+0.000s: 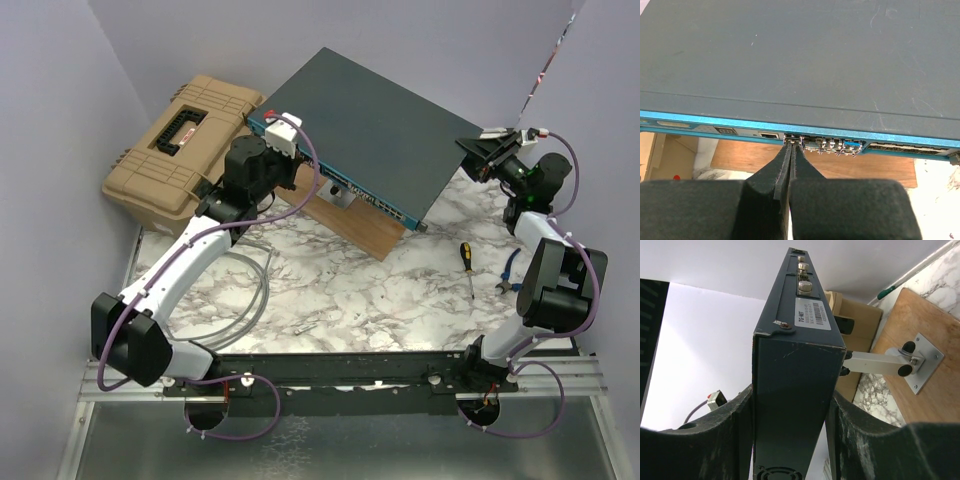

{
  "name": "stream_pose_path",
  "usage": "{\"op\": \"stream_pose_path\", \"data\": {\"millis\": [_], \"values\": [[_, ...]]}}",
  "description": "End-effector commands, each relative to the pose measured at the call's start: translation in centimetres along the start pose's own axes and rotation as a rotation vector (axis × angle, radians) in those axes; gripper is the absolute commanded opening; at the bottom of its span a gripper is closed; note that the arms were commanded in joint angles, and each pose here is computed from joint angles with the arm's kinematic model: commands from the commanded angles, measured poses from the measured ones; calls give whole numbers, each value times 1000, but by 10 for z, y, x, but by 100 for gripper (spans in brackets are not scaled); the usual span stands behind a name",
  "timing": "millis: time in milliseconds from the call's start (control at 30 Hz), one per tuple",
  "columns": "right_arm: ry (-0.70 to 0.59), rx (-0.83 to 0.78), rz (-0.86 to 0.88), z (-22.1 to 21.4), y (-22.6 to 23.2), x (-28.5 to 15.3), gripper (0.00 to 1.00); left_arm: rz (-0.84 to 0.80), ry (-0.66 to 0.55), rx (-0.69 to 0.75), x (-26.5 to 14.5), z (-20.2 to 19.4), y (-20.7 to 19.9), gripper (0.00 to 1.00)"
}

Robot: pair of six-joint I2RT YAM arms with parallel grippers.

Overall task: Insert the plug into the switch port
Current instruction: Insert the connector into the switch port.

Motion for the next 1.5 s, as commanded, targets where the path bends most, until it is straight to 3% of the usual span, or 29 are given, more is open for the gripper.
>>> {"op": "stream_pose_path", "data": {"millis": [0, 500, 1000, 1133, 1467], "values": [[34, -125, 28, 2, 10, 3, 35, -28, -151, -9, 21, 35, 2, 0], [87, -144, 2, -4, 8, 9, 34, -57, -248, -40, 30, 53, 1, 0], [26, -123, -16, 6, 9, 8, 34, 20, -104, 16, -5, 4, 1, 0], [5, -129, -23, 11, 11, 5, 41, 63, -97, 26, -17, 3, 5, 7], [-110, -160, -78, 30, 22, -11, 72, 129, -61, 37, -52, 7, 11, 39]]}}
Point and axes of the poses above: each gripper's point midway between its finger pads, its own x axis out along the fingers, its own y axis along the line the jaws close on, z = x × y, the point moved 9 cm from there along -x, back along the fingers, and after that the axes turned 7 degrees about x, right-handed, at the moved point
